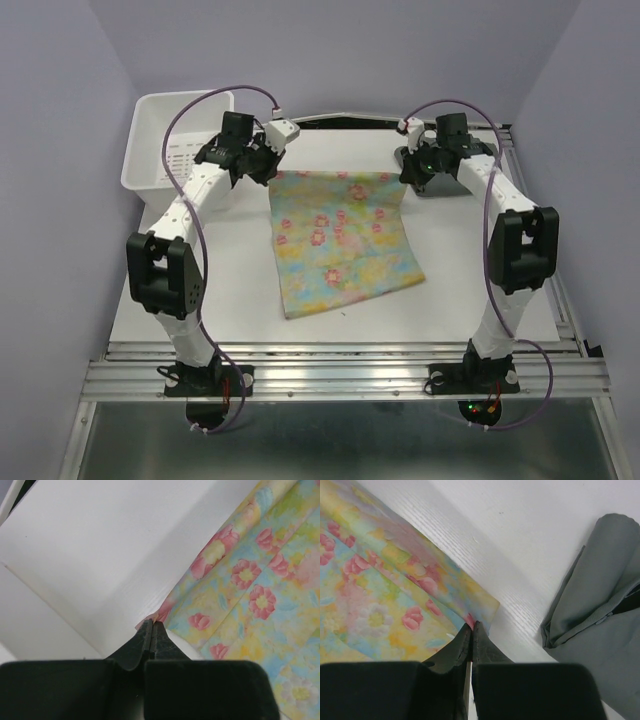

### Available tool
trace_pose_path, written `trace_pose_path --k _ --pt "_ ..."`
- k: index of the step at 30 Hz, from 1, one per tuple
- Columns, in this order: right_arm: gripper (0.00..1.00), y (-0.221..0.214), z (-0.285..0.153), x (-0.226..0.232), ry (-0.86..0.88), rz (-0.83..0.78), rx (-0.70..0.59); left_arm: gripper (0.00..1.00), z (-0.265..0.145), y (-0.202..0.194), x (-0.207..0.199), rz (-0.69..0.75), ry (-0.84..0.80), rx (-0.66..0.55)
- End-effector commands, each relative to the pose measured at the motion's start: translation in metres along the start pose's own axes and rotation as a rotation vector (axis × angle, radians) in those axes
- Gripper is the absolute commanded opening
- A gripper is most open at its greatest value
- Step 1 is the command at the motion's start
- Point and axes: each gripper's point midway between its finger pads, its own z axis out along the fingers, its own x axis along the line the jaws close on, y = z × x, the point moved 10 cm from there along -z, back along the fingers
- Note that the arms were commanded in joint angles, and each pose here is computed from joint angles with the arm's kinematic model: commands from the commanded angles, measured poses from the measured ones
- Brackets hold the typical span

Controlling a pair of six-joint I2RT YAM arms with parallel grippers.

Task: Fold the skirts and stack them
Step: Fold the skirt

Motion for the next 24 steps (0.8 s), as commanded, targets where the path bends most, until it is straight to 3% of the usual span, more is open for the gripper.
trace_pose_path --k 1,6,12,18,24 --pt "0.01 0.017 -0.041 0.0 -0.102 -0.129 -0.067 0.0 -0.06 0.001 -0.013 0.079 0.031 -0.036" --pt "0.01 0.009 -0.064 0.016 -0.095 -0.203 -0.068 0.0 -0.086 -0.021 -0.041 0.101 -0.056 0.004" --pt "0.01 -0.031 -0.061 0.026 -0.06 -0.277 0.05 0.0 -0.101 -0.056 -0.103 0.255 -0.191 0.088" --pt "0.01 -0.08 -0.049 0.042 0.012 -0.274 0.144 0.0 -0.081 -0.097 -0.147 0.272 -0.321 0.196" --pt "0.01 -0.111 -0.04 0.051 0.038 -0.256 0.199 0.0 -0.055 -0.127 -0.155 0.215 -0.342 0.281"
